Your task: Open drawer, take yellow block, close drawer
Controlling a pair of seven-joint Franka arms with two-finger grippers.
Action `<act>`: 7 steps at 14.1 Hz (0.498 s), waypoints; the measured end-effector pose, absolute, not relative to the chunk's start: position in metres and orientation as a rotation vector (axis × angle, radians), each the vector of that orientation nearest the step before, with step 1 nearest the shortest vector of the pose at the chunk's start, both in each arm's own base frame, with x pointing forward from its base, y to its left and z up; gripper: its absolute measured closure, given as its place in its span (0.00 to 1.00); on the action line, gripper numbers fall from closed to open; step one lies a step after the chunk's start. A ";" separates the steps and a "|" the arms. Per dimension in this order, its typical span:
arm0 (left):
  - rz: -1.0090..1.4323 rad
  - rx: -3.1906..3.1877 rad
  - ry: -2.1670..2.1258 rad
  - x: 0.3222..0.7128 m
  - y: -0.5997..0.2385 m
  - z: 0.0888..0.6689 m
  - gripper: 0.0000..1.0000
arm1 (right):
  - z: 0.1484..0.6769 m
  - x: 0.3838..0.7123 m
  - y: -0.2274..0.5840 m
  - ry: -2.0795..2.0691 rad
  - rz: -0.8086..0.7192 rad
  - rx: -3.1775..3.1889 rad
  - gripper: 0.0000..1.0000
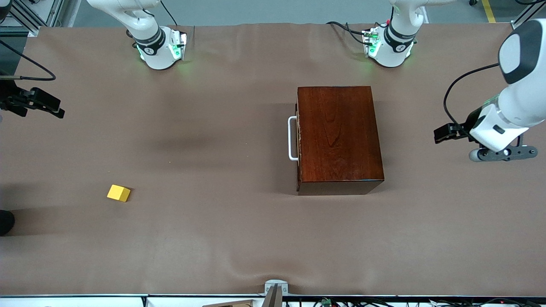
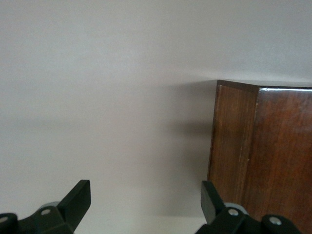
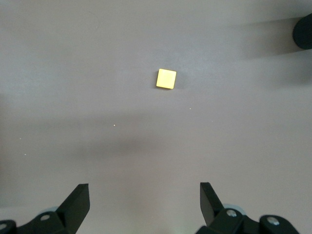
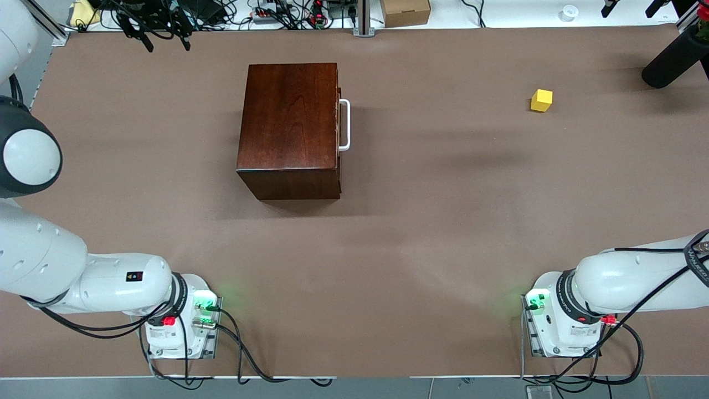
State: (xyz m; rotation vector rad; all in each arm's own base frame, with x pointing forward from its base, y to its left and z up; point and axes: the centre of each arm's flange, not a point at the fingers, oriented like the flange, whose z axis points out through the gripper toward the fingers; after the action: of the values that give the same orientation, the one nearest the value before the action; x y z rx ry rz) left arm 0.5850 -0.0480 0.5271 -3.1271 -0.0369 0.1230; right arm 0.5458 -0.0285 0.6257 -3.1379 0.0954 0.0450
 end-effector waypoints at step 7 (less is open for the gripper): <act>0.095 -3.130 -0.023 0.578 -0.049 0.602 0.00 | 0.626 0.546 -0.029 0.097 0.045 -3.138 0.00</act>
State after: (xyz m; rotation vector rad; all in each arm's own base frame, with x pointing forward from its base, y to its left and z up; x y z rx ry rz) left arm 0.5784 -0.0494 0.6020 -3.1298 -0.0234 0.0947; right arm 0.5457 -0.0292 0.6257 -3.1378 0.0975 0.0451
